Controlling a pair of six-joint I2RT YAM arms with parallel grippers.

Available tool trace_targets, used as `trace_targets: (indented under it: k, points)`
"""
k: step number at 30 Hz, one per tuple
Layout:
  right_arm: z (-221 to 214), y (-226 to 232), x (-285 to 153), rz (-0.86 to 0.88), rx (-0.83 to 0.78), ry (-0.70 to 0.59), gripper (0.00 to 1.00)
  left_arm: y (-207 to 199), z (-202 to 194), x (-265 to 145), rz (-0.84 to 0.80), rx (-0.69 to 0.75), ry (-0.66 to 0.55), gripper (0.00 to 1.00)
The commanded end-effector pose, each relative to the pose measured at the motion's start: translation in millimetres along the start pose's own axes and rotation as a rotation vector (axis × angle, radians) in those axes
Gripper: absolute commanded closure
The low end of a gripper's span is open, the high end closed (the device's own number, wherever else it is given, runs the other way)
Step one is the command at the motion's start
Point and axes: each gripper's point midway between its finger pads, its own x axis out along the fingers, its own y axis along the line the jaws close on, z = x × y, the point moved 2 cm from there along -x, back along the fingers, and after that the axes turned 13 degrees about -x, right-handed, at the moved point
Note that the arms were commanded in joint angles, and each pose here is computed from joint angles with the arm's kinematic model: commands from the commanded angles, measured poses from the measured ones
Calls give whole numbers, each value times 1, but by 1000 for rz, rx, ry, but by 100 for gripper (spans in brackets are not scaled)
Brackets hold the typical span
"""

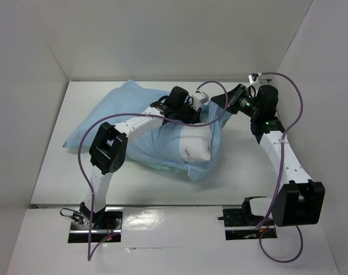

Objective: Put the pillow into the pillowcase

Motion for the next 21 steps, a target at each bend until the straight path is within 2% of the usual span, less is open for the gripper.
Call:
trace_targets:
  k: [1,3,4,5,6,7,10,14,16,19,21]
  points:
    - [112,155,-72,411,-408,-451,100,25,-159,-3,99,-344,526,100]
    - [96,135,-63,339,-419,-391,100,18,-142,-7,95,-345,477,100]
    - [76,115,-61,268,-368,-314,100,18,-128,-10,94,-353,435,100]
    - [68,103,-61,218,-357,-296,100,16,-122,-13,101,-353,418,100]
    - [58,92,-62,175,-374,-272,100,11,-99,-19,112,-336,354,100]
    - [37,75,-65,109,-332,-204,100,9,-89,-22,119,-332,329,100]
    - [9,47,-71,-1,-307,-118,100,-1,-53,-34,143,-326,229,100]
    - [-49,-11,-77,-193,-188,60,100,-11,-15,-48,135,-337,111,100]
    - [-68,-27,-77,-229,-141,120,100,-15,-3,-51,134,-356,70,100]
    - [-92,-44,-74,-242,-99,210,65,-19,6,-54,134,-366,39,100]
    - [-88,-50,-78,-315,-96,213,61,-20,10,-55,131,-372,31,100]
